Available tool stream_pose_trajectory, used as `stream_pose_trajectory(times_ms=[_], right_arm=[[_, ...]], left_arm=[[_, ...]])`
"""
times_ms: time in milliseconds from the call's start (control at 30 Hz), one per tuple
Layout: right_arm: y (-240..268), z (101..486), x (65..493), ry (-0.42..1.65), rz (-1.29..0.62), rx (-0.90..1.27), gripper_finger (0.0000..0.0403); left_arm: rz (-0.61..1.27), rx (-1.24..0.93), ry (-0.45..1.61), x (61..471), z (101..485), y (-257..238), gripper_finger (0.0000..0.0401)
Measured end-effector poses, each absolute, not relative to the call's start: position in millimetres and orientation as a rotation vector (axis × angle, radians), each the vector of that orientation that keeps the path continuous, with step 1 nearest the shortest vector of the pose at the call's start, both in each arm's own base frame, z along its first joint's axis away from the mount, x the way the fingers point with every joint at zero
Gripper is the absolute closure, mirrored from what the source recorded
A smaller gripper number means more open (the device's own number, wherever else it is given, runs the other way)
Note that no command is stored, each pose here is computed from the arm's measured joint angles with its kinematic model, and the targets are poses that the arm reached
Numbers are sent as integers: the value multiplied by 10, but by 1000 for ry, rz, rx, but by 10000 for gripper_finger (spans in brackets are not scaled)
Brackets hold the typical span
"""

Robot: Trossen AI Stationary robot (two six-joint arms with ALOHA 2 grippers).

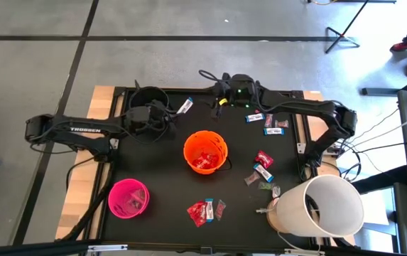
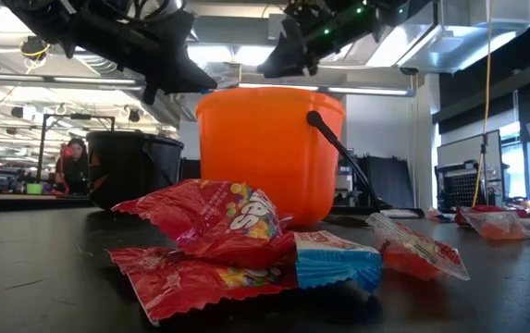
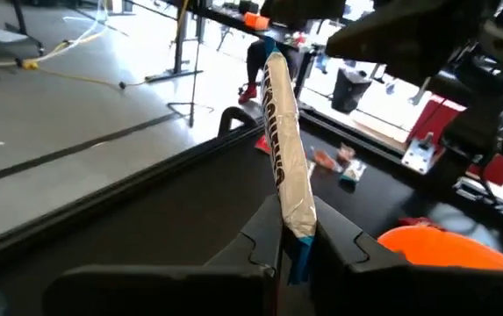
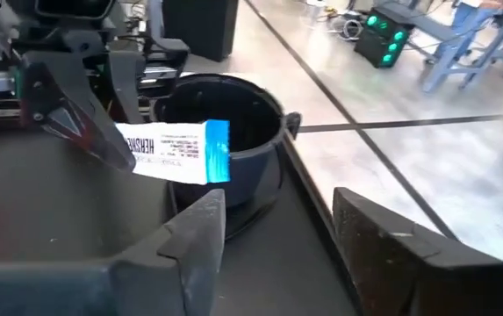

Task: Sort candy
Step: Put the white chocolate into the black bucket

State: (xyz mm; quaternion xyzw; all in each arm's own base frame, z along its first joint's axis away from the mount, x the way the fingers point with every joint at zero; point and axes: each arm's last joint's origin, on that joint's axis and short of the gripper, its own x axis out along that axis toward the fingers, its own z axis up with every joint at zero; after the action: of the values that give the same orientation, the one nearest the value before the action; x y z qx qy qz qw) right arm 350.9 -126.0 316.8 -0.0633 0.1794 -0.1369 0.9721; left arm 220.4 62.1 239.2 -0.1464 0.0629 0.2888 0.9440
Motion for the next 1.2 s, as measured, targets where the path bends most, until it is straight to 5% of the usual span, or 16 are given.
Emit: stream_pose_trajectory(times_ms=[600, 967, 1200], right_arm=[[-1248, 3136, 3472, 417, -277, -112, 182], [-1247, 3125, 3468, 428, -275, -108, 182], [-1246, 3121, 3467, 433, -275, -109, 182]], left_arm=[[780, -271, 219, 1698, 2533, 688, 380], [1091, -314, 379, 1323, 2401, 705, 379], [1111, -282, 415, 1286, 2395, 769, 318]])
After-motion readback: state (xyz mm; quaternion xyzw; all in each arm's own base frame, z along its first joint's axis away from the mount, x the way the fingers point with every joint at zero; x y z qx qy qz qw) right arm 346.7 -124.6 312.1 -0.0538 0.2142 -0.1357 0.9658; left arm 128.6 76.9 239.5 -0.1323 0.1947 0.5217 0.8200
